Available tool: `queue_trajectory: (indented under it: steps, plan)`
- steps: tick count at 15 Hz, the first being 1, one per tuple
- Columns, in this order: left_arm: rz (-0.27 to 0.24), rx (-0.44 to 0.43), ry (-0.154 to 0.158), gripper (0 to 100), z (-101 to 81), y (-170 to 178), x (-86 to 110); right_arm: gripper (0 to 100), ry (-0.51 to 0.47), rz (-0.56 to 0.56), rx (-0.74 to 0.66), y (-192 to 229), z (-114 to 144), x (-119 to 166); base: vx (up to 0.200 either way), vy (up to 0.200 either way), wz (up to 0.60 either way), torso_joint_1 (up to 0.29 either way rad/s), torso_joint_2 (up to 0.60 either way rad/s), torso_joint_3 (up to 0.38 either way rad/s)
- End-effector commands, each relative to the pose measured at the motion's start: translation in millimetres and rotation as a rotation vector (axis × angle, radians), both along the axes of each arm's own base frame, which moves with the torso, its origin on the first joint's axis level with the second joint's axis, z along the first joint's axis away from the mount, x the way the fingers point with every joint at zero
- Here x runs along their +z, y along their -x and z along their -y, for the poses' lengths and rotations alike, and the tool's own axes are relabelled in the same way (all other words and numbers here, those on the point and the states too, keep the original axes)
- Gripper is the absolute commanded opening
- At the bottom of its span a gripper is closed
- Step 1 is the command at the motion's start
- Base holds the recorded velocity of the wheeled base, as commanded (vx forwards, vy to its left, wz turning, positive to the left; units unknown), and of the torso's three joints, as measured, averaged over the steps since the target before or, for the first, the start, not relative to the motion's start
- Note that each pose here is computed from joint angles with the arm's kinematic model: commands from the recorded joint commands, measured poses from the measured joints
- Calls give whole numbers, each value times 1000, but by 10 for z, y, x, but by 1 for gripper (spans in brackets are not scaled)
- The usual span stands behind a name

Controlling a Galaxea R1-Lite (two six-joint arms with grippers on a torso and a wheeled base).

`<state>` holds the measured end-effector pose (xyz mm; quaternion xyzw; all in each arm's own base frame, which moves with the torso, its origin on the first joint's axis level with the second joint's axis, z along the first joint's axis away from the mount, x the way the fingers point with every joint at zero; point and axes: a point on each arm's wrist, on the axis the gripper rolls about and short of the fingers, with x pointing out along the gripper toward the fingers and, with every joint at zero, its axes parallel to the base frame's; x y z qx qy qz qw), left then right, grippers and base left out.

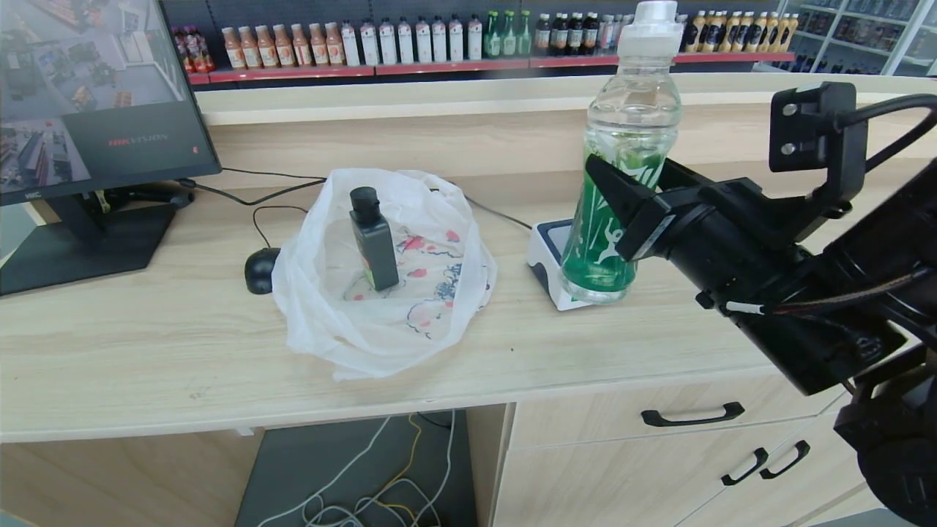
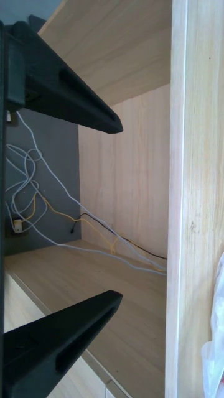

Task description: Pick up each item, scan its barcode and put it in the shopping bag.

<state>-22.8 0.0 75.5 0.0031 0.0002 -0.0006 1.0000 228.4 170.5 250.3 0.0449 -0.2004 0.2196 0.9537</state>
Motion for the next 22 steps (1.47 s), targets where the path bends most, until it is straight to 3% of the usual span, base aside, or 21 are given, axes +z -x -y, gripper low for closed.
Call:
queue_trajectory:
  steps: [1, 5, 17, 22]
  plan:
    - [-1, 0, 0, 100, 0, -1, 0, 0, 20, -14, -18, -27, 42, -69, 0, 0, 0, 0, 0, 0]
    - [-1, 0, 2, 100, 0, -1, 0, 0, 27, -25, -31, -80, 57, -144, 0, 0, 0, 0, 0, 0]
    - [-1, 0, 2, 100, 0, -1, 0, 0, 41, -41, -26, -53, 124, -250, 0, 200, 0, 4, 0, 0]
    - [-1, 0, 0, 100, 0, -1, 0, 0, 46, -49, -24, -109, 90, -302, 0, 0, 0, 0, 0, 0]
